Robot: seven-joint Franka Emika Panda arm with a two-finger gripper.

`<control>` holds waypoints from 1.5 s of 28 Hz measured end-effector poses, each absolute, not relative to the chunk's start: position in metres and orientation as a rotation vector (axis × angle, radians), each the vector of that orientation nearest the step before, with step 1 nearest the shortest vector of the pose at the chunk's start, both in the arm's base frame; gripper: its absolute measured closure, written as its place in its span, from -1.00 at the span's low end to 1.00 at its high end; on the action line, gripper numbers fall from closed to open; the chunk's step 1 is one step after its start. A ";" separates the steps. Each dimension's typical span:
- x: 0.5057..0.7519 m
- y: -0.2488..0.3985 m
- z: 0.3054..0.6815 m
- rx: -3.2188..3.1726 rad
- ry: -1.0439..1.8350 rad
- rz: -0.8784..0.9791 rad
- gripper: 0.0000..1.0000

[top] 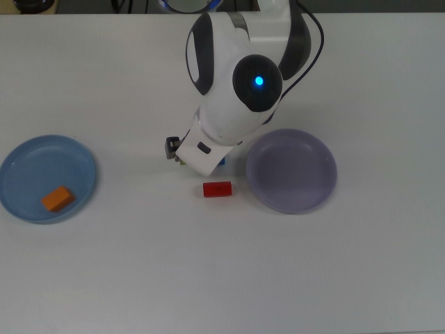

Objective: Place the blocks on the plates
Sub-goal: 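Carry the green block onto the light blue plate and release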

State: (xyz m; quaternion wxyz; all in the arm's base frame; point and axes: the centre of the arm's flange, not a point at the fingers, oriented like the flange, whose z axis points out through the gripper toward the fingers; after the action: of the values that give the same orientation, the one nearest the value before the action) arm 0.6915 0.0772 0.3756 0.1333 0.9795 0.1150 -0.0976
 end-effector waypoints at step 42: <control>0.705 -0.144 0.380 2.850 -0.079 -0.065 -1.00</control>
State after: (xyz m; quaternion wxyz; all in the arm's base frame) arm 0.7054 -0.1437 0.3800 0.1442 0.9889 -0.0274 -0.0224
